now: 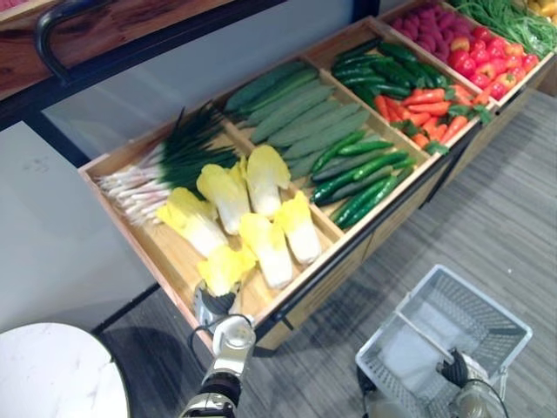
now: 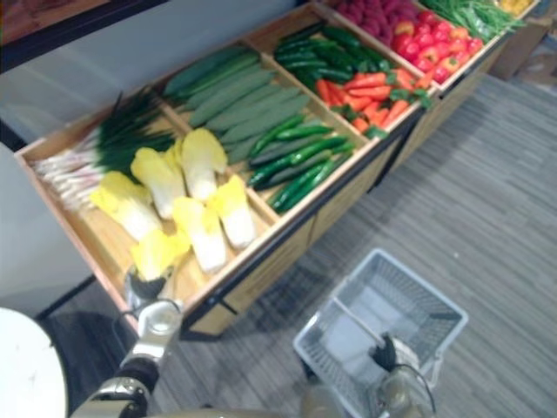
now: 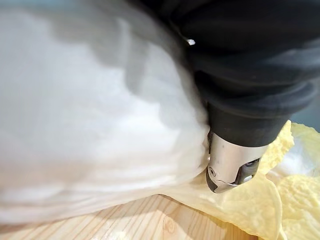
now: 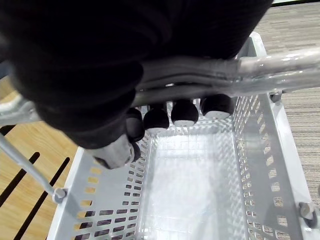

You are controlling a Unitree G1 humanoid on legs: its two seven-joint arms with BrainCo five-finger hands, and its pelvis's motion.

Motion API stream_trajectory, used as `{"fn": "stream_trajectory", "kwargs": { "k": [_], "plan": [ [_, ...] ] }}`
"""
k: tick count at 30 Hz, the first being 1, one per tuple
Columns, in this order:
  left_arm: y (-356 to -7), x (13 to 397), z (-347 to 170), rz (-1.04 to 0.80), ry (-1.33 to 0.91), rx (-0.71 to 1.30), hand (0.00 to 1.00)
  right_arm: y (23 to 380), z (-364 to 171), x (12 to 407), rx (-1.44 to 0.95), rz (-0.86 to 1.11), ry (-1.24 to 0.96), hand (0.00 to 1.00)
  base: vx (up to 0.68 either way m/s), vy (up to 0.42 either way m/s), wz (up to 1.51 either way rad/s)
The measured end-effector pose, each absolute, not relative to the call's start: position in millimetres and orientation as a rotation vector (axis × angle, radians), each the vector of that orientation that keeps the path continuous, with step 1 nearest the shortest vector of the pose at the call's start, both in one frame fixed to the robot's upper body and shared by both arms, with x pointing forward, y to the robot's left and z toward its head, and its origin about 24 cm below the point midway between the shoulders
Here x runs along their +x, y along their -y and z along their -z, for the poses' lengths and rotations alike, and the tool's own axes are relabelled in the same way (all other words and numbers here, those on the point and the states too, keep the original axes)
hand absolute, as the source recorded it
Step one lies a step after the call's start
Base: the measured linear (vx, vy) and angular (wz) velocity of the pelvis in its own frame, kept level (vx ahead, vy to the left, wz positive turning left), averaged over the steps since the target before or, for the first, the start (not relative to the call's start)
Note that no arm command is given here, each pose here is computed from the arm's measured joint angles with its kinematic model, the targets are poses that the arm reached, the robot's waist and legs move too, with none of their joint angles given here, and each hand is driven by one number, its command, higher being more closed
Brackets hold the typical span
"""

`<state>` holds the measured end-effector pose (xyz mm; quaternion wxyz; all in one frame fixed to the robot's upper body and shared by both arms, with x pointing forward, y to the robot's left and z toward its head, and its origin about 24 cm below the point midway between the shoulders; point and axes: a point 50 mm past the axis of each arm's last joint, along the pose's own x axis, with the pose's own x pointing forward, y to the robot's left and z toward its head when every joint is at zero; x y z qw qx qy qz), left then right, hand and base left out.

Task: Pick vegetable in the basket

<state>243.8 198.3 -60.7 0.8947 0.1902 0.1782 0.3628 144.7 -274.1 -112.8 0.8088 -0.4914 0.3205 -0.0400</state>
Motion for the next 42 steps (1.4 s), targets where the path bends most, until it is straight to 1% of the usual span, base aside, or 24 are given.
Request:
{"fn": "stream_trajectory", "kwargs": {
  "k": [7, 11, 14, 20, 30, 35, 42],
  "plan": [
    [-192, 247, 59, -0.727, -0.355, 0.347, 1.0, 273, 118, 138, -1.042, 0.092, -0.733, 1.0, 0.0, -0.012, 0.1],
    [-187, 249, 59, -0.653, -0.343, 0.36, 1.0, 275, 119, 133, -1.045, 0.103, -0.758, 1.0, 0.0, -0.006, 0.18],
    [-185, 249, 57, -0.605, -0.333, 0.322, 1.0, 275, 121, 129, -1.032, 0.117, -0.777, 1.0, 0.01, -0.002, 0.16],
    [-178, 249, 50, -0.493, -0.28, 0.309, 1.0, 272, 124, 125, -0.991, 0.159, -0.81, 1.0, 0.02, -0.002, 0.15],
    [-172, 243, 48, -0.39, -0.267, 0.288, 1.0, 273, 124, 124, -0.986, 0.167, -0.813, 1.0, 0.0, -0.003, 0.05],
    [-169, 242, 45, -0.374, -0.27, 0.241, 1.0, 275, 125, 120, -0.98, 0.178, -0.825, 1.0, 0.0, 0.0, 0.0],
    [-155, 241, 24, -0.314, -0.166, 0.213, 1.0, 277, 125, 117, -0.962, 0.205, -0.839, 1.0, 0.0, -0.002, 0.0]
  ]
}}
